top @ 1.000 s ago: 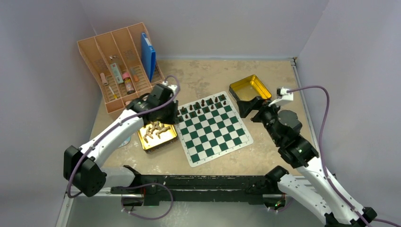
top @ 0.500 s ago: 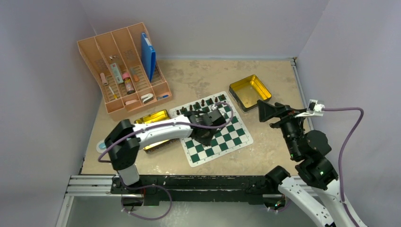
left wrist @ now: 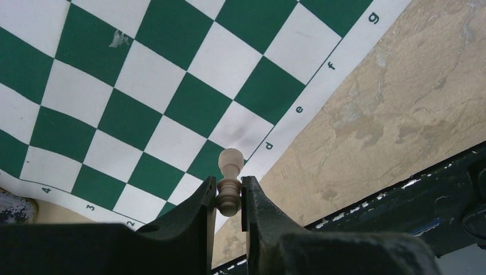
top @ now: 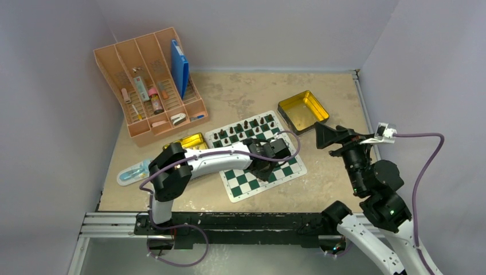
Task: Set up the chess pieces on the board
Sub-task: Place the chess piece on the chessboard, then adjust the chess piece on the chessboard.
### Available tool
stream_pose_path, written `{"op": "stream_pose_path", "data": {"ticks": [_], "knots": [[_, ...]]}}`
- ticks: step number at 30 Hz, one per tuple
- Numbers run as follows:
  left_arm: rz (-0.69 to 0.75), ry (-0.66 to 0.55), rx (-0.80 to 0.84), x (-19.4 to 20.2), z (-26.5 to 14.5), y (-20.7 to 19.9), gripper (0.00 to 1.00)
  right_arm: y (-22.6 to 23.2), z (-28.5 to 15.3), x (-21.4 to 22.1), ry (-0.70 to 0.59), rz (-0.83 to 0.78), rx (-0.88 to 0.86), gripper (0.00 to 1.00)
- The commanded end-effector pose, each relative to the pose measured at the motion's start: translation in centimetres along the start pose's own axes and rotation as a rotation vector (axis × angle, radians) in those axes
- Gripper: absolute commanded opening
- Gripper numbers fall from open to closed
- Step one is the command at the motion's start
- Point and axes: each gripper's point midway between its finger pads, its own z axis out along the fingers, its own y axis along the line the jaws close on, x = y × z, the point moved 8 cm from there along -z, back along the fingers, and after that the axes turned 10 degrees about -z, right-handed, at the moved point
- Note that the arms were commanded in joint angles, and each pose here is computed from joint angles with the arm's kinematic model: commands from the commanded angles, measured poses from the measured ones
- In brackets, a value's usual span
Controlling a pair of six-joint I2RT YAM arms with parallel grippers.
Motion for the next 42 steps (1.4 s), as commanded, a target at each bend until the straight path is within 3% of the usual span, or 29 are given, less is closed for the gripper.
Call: {"op": "stream_pose_path", "data": {"ticks": [1,16,25,29,42], "knots": [[0.013,-0.028,0.063,-1.2,-0.2,-1.5,0.11,-0.1,-0.6,-1.8,-0.068,0.01,0.018,0.97],[0.021,0.012,0.038,-1.2,2.1,-2.2,0.16,-0.2,-0.7,-1.6,-0.063,-0.01,0.007,0.98],[0.013,0.009,0.024,-1.5,1.7,-2.2,0.31,-0.1,-0.7,-2.0,-0.073,-0.023,0.006,0.99],[0.018,0.004,0.022,-1.7,1.6,-2.2,0.25,0.0,-0.8,-2.1,-0.065,-0.028,-0.008,0.99],[0.027,0.045,-0.036,-1.2,1.7,-1.6,0.22,0.2,-0.8,-1.8,-0.041,-0.04,-0.033,0.99]]}}
